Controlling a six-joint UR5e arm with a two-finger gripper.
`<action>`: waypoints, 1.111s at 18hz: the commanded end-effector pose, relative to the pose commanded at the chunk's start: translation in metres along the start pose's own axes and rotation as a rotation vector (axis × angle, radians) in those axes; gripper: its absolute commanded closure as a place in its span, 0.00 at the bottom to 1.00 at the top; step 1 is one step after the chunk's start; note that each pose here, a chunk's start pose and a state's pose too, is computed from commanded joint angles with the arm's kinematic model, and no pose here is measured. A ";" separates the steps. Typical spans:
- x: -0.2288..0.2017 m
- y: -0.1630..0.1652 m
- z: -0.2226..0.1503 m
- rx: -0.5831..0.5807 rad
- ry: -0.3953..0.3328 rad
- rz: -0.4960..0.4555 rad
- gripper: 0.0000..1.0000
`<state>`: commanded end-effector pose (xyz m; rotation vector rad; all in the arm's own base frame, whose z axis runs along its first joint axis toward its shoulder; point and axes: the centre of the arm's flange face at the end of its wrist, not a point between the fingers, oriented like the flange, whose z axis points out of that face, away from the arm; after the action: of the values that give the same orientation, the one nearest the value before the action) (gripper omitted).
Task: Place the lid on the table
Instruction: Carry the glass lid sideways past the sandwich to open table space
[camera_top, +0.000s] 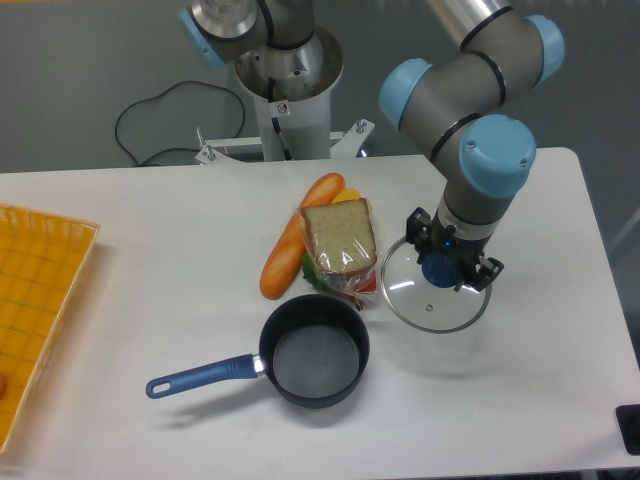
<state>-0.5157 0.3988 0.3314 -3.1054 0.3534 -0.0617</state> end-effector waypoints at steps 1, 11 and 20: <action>-0.001 0.001 0.002 0.000 0.001 0.000 0.37; -0.035 0.039 0.033 0.006 -0.026 0.033 0.37; -0.048 0.040 0.058 0.008 -0.043 0.032 0.37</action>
<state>-0.5691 0.3708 0.2710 -3.0867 0.4001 0.0034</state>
